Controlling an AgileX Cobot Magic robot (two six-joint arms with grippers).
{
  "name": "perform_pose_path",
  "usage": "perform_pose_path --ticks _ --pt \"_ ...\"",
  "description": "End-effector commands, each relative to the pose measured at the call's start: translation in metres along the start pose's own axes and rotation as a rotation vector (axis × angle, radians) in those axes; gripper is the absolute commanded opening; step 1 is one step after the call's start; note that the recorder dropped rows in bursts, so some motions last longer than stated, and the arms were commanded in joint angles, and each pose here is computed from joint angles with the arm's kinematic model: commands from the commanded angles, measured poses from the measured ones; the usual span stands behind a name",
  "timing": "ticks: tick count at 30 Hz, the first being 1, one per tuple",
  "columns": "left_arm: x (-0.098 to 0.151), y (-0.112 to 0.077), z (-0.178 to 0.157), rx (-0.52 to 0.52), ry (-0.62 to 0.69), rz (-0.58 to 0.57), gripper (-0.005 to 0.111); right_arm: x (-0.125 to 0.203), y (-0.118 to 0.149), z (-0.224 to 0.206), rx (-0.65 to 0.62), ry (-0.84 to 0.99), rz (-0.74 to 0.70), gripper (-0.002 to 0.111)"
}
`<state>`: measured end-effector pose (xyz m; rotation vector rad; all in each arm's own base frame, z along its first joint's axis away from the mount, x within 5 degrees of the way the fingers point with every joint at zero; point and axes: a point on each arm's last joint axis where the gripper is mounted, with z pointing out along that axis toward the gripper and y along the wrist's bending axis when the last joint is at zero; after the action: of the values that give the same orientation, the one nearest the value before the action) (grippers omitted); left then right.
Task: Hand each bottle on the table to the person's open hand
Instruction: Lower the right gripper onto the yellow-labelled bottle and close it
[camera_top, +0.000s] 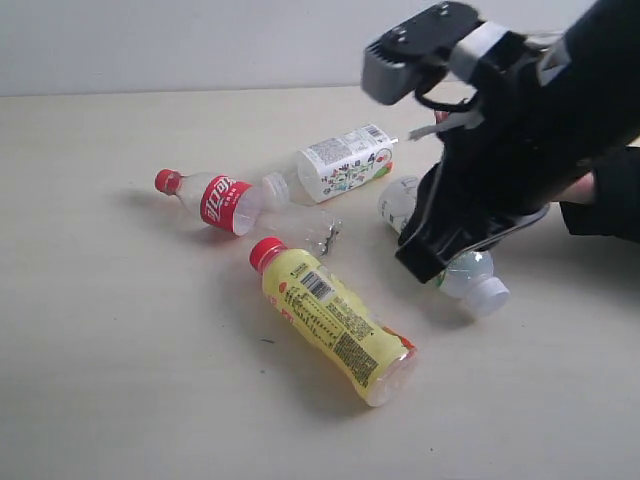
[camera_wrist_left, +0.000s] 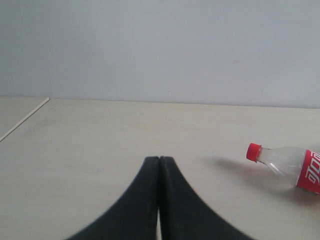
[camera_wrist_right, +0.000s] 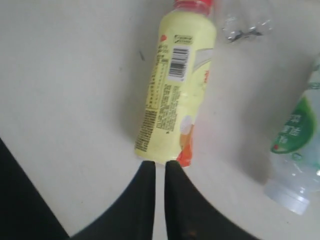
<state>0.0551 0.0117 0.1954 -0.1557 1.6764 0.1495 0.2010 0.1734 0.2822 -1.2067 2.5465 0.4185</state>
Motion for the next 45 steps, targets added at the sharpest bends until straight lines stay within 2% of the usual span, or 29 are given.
perform_pose_path --ticks 1,4,10,18,40,45 --pt "0.0 0.0 0.0 0.005 -0.002 -0.01 0.0 -0.02 0.005 0.025 -0.022 0.124 -0.005 0.011" --pt "0.0 0.0 0.0 0.005 -0.002 -0.01 0.0 -0.03 0.004 0.045 0.017 0.18 -0.015 0.02" --pt "0.0 0.0 0.0 0.005 -0.002 -0.01 0.0 -0.041 -0.003 0.086 0.065 0.238 -0.015 0.053" --pt "0.0 0.0 0.0 0.005 -0.002 -0.01 0.0 -0.049 -0.011 0.119 0.084 0.186 -0.005 0.073" --pt "0.0 0.0 0.0 0.005 -0.002 -0.01 0.0 -0.041 -0.02 0.164 0.081 0.264 0.001 0.075" --pt "0.0 0.0 0.0 0.005 -0.002 -0.01 0.0 -0.038 -0.02 0.172 0.073 0.29 0.01 0.071"
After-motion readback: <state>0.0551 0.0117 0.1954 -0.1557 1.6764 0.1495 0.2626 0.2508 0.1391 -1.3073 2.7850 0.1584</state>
